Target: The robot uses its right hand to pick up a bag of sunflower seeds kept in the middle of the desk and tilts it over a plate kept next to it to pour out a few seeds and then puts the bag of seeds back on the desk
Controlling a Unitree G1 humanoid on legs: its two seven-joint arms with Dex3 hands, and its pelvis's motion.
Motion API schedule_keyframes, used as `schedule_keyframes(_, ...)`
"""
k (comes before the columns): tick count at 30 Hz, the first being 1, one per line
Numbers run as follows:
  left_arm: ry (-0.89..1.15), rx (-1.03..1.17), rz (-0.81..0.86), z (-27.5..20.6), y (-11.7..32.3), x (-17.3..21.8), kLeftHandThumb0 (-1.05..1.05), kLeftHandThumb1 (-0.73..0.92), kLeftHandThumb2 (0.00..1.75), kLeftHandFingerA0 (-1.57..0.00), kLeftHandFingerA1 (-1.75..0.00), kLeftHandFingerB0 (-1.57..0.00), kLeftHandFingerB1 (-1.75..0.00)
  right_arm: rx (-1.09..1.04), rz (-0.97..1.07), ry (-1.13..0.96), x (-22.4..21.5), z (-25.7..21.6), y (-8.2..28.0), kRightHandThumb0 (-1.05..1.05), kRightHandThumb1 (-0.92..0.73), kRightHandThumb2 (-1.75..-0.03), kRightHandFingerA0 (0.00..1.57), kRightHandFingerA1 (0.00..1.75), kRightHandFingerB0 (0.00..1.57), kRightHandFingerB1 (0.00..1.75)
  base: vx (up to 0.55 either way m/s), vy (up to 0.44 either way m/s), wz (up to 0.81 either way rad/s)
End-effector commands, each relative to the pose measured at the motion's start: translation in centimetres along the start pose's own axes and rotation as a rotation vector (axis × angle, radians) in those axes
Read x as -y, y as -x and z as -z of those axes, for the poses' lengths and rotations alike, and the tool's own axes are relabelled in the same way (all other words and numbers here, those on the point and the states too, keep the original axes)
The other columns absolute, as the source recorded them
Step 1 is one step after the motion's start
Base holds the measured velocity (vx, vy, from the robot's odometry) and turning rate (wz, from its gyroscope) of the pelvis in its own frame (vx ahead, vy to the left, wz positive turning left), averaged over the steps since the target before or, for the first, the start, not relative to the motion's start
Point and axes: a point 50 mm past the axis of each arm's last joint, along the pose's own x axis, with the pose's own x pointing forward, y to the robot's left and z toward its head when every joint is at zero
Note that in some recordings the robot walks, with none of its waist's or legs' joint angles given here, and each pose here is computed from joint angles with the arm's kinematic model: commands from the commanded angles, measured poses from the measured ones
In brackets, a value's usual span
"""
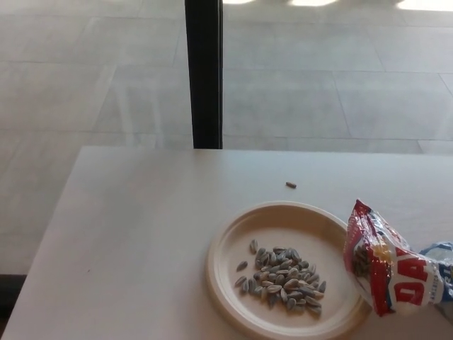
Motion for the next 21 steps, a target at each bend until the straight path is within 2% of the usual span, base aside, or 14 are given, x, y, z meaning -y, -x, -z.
schedule_keyframes(1,0.058,0.063,-0.027,-1.3,-0.3,0.1,-0.68,0.73,0.62,-0.42,-0.55,-0.43,-0.38,-0.101,0.508,-0.685,-1.6,11.7,2.6,-0.7,-0.6,-0.61,0.0,0.3,0.0,0.32,0.0,0.0,0.0)
schedule_keyframes(6,0.092,0.074,-0.018,-1.9,-0.6,0.6,-0.67,0.71,0.62,-0.42,-0.54,-0.44,-0.38,-0.161,0.53,-0.809,-3.5,13.3,2.6,-0.66,-0.61,-0.62,0.0,0.31,0.0,0.29,0.0,0.0,0.0)
schedule_keyframes(7,0.091,0.074,-0.008,-1.6,-0.6,0.8,-0.69,0.7,0.62,-0.44,-0.53,-0.46,-0.39,-0.2,0.531,-0.823,-4.7,14.2,2.8,-0.74,-0.62,-0.71,0.0,0.4,0.0,0.27,0.0,0.0,0.0)
schedule_keyframes(8,0.065,0.07,0.006,-1.6,-0.6,0.9,-0.69,0.72,0.62,-0.42,-0.52,-0.43,-0.38,-0.221,0.536,-0.851,-5.2,14.8,3.0,-0.76,-0.62,-0.7,0.0,0.38,0.0,0.27,0.0,0.0,0.0)
schedule_keyframes(9,0.039,0.055,0.012,-1.1,-0.5,1.0,-0.69,0.7,0.62,-0.42,-0.53,-0.44,-0.4,-0.255,0.544,-0.894,-6.0,15.7,3.5,-0.67,-0.65,-0.6,0.0,0.21,0.0,0.21,0.0,0.0,0.0)
schedule_keyframes(10,0.037,0.051,0.007,-0.9,-0.5,1.0,-0.69,0.7,0.62,-0.42,-0.53,-0.44,-0.4,-0.27,0.535,-0.901,-6.4,16.0,3.6,-0.67,-0.65,-0.6,0.0,0.21,0.0,0.21,0.0,0.0,0.0)
schedule_keyframes(11,0.01,0.031,0.003,-0.5,-0.4,0.8,-0.7,0.7,0.62,-0.43,-0.52,-0.44,-0.38,-0.305,0.539,-0.893,-6.9,16.4,3.8,-0.76,-0.64,-0.7,0.0,0.33,0.0,0.28,0.0,0.0,0.0)
schedule_keyframes(12,-0.004,0.009,-0.021,-0.1,-0.3,0.5,-0.69,0.7,0.61,-0.47,-0.58,-0.44,-0.42,-0.355,0.522,-0.873,-7.8,17.2,4.3,-0.75,-0.67,-0.72,0.0,0.33,0.0,0.19,0.0,0.0,0.0)
schedule_keyframes(13,-0.008,0.006,-0.034,-0.2,-0.2,0.2,-0.69,0.7,0.61,-0.47,-0.58,-0.44,-0.42,-0.376,0.512,-0.868,-8.4,17.6,4.4,-0.75,-0.67,-0.72,0.0,0.33,0.0,0.19,0.0,0.0,0.0)
schedule_keyframes(14,-0.024,0.0,-0.036,0.0,0.0,-0.1,-0.69,0.72,0.62,-0.46,-0.59,-0.37,-0.4,-0.406,0.506,-0.847,-8.8,18.0,4.7,-0.74,-0.67,-0.75,0.0,0.35,0.0,0.2,0.0,0.0,0.0)
schedule_keyframes(15,-0.016,0.002,-0.044,0.1,0.2,-0.5,-0.68,0.73,0.62,-0.42,-0.55,-0.3,-0.36,-0.455,0.474,-0.814,-9.7,18.4,4.9,-0.74,-0.65,-0.76,0.0,0.48,0.0,0.25,0.0,0.0,0.0)
schedule_keyframes(17,-0.002,0.001,-0.048,0.2,0.2,-0.6,-0.66,0.74,0.63,-0.4,-0.54,-0.33,-0.35,-0.458,0.46,-0.816,-10.2,18.4,4.7,-0.72,-0.63,-0.76,0.0,0.53,0.0,0.27,0.0,0.0,0.0)
schedule_keyframes(18,-0.003,-0.004,-0.059,0.3,0.3,-0.8,-0.68,0.74,0.63,-0.41,-0.54,-0.34,-0.34,-0.455,0.432,-0.794,-10.6,18.4,4.7,-0.7,-0.64,-0.63,0.0,0.59,0.0,0.34,0.0,0.0,0.0)
schedule_keyframes(21,0.001,0.003,-0.054,-0.2,0.1,-0.5,-0.68,0.73,0.63,-0.42,-0.54,-0.33,-0.34,-0.424,0.349,-0.777,-11.6,17.9,4.0,-0.71,-0.65,-0.67,0.0,0.55,0.0,0.33,0.0,0.0,0.0)
